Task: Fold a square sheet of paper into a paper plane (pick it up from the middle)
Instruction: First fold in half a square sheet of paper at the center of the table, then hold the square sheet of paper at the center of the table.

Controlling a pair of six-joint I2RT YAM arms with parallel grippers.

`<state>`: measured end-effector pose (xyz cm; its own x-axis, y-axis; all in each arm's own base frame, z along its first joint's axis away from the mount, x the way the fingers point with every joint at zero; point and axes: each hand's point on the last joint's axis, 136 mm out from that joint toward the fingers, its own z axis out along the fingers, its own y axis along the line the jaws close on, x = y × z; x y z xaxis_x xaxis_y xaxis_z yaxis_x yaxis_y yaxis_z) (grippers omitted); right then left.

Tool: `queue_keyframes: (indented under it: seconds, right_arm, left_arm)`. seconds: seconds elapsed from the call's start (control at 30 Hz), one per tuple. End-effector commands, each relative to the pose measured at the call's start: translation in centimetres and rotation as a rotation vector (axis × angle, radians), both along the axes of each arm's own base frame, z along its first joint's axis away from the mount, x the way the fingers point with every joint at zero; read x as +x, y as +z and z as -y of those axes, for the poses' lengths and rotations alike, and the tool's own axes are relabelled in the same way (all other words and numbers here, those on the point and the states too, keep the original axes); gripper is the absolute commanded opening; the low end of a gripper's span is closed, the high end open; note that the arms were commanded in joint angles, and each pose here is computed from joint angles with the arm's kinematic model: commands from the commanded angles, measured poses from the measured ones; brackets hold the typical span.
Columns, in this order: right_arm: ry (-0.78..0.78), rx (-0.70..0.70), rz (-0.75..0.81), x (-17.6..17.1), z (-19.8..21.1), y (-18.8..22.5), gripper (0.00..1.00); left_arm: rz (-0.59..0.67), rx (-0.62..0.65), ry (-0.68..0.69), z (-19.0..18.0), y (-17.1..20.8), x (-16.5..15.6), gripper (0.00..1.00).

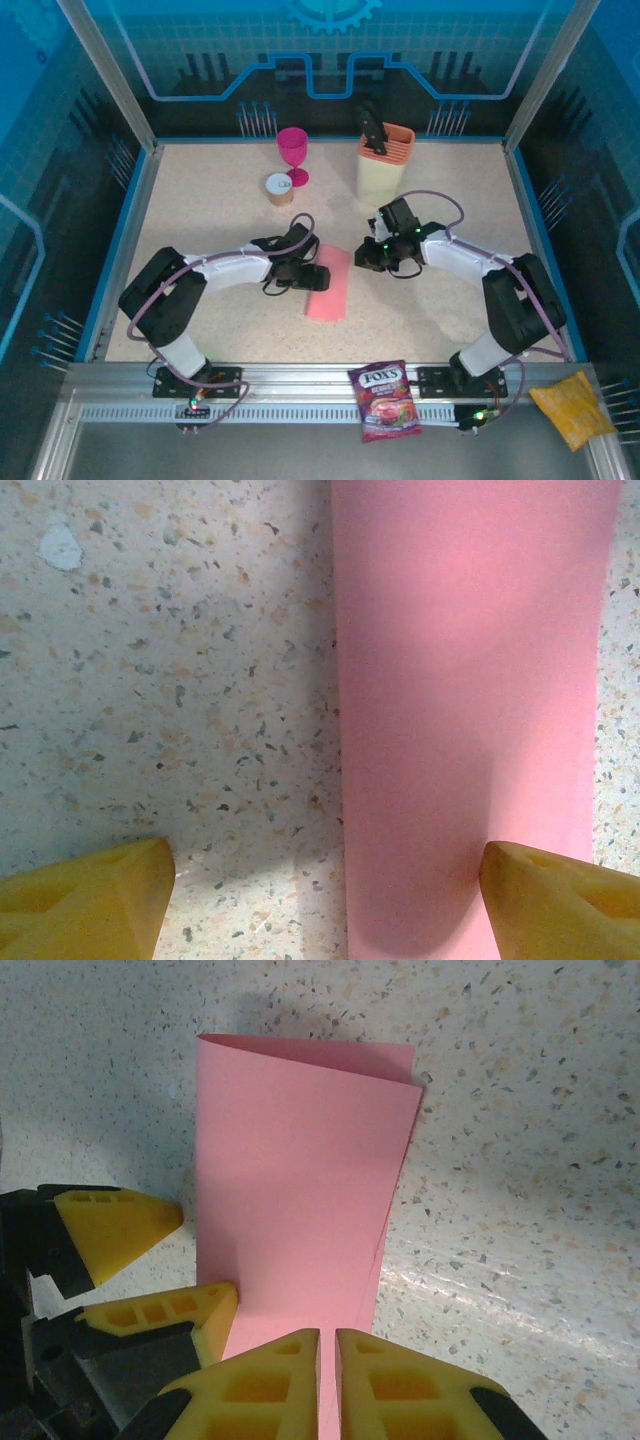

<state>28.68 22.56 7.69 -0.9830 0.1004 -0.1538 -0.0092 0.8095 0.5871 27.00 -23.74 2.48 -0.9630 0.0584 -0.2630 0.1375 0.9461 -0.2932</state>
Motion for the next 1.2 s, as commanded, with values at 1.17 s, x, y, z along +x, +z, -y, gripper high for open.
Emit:
queue_keyframes:
  seconds: [1.17]
  right_arm:
    - [0.046,0.027,-0.037,-0.8,-1.1,-1.1,0.11]
  left_arm:
    - [-0.059,-0.022,0.127,0.3,-0.4,-0.2,0.82]
